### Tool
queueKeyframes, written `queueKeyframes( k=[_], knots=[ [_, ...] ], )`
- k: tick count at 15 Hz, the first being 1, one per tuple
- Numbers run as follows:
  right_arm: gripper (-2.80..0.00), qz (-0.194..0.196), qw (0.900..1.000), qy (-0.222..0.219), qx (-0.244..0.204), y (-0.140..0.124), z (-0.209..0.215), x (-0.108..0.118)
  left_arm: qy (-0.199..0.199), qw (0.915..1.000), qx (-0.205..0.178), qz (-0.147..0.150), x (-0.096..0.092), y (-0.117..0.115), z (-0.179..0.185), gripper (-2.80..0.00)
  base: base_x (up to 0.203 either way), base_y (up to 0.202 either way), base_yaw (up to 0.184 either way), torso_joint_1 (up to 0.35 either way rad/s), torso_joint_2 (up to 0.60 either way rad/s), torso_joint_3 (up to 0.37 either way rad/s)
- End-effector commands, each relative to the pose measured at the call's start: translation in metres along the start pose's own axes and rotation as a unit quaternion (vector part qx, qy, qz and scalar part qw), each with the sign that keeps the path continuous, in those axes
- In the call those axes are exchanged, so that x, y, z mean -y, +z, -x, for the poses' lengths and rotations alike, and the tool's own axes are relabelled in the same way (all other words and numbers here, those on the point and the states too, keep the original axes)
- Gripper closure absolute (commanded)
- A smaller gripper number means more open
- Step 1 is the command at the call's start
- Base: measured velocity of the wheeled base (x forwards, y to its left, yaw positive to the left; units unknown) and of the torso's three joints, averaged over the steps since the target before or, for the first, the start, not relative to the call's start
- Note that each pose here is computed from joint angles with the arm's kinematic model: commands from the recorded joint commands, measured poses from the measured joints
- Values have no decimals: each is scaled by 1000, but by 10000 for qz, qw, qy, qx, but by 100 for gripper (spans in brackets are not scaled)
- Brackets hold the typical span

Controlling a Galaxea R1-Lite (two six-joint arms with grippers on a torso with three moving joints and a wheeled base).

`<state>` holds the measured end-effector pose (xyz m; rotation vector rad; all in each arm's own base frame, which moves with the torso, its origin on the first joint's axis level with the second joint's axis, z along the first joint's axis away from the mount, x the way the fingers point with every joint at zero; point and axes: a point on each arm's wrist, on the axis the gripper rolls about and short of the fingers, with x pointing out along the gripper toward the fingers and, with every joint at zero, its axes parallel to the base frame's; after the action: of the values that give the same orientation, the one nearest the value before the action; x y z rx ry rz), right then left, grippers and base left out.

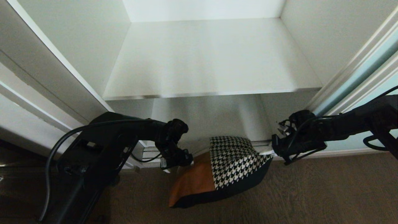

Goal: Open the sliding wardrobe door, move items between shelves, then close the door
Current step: Place the pillow on the lower shelf

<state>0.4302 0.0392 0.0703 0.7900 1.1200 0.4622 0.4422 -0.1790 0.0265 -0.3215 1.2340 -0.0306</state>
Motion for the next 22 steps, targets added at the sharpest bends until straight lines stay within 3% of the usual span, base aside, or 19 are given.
queueKeyframes(
  k=[1, 3, 6, 10, 13, 16, 18, 20, 21, 22],
  knots=[
    [0, -26, 10000, 12, -27, -1, -1, 1, 7, 9999, 57, 102, 0, 1, 1, -280, 0, 0, 0, 0, 0, 0],
    [0, -60, 10000, -1, -64, -1, -4, 4, -6, 9998, 88, 202, -3, 5, 5, -280, 0, 0, 0, 0, 0, 0],
    [0, -60, 9999, -6, -81, -1, -6, 5, -338, 9972, 221, 622, 2, 11, 32, -280, 0, 0, 0, 0, 0, 0],
    [0, -47, 10000, 3, -83, -1, -7, 4, -686, 9952, 325, 611, 7, 14, 47, -280, 0, 0, 0, 0, 0, 0],
    [0, -22, 10000, 17, -59, 1, -7, 3, -504, 9969, 64, 601, 5, -3, 63, -280, 0, 0, 0, 0, 0, 0],
    [0, 7, 10000, 28, -25, 2, -11, 7, -67, 9960, -623, 641, -3, -29, 64, -280, 0, 0, 0, 0, 0, 0],
    [0, 13, 10000, 31, -20, 2, -10, 6, 26, 9950, -786, 619, -6, -39, 62, -280, 0, 0, 0, 0, 0, 0],
    [0, 9, 10000, 30, -14, 2, -10, 7, 187, 9939, -982, 465, -5, -53, 54, -280, 0, 0, 0, 0, 0, 0],
    [0, 14, 10000, 32, -9, 2, -10, 6, 236, 9943, -1013, 251, -4, -58, 48, -280, 0, 0, 0, 0, 0, 0],
    [0, 19, 10000, 36, 0, 3, -9, 6, 183, 9960, -869, 110, -3, -56, 41, -280, 0, 0, 0, 0, 0, 0]
  ],
)
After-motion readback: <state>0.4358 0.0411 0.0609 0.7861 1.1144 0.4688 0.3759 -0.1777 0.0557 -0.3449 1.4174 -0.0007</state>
